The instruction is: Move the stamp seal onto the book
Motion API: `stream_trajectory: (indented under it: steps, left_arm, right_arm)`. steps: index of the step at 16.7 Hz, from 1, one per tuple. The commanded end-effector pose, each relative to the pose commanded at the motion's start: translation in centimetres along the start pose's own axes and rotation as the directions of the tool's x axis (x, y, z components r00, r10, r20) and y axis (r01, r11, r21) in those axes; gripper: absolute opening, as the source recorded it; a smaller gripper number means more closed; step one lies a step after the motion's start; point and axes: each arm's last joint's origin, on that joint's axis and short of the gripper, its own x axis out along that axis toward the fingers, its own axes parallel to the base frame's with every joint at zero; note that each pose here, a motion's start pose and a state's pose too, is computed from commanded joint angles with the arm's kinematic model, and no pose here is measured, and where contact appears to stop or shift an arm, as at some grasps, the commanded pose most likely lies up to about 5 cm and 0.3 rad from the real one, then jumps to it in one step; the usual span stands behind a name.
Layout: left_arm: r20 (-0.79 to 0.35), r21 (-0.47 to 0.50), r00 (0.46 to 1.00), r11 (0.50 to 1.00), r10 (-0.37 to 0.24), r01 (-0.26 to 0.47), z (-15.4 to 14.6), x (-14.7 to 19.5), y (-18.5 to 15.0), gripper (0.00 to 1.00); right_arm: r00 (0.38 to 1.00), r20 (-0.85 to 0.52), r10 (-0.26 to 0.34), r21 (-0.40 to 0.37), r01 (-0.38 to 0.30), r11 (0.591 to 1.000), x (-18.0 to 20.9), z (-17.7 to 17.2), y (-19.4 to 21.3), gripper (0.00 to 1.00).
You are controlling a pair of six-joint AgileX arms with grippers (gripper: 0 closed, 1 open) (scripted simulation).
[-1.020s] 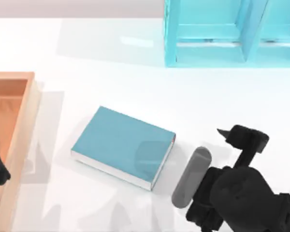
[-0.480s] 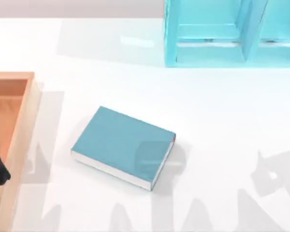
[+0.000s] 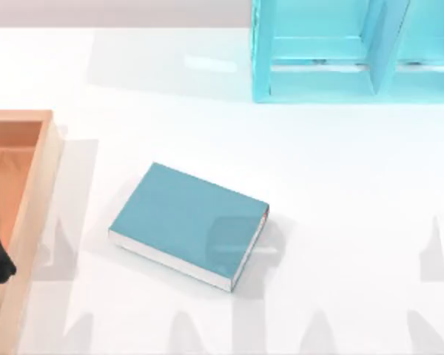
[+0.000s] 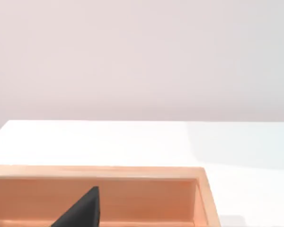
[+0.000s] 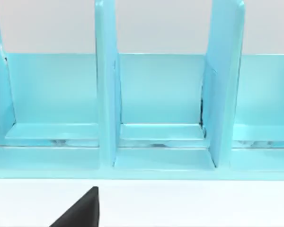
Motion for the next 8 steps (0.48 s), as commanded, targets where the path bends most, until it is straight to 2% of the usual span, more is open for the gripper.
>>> stream_trajectory:
  steps: [5,8]
  left_arm:
    - [0.0,0.0,1.0,1.0,0.0,0.0,0.0,0.0,0.0,1.0]
    - [-0.04,0.018,0.999,1.0,0.019,-0.018,1.2,-0.1,0.2,1.0]
  right_arm:
    - [1.0,0.0,0.0,0.0,0.0,1.0,0.0,0.0,0.0,1.0]
    - [1.0,0.0,0.0,0.0,0.0,1.0,0.0,0.0,0.0,1.0]
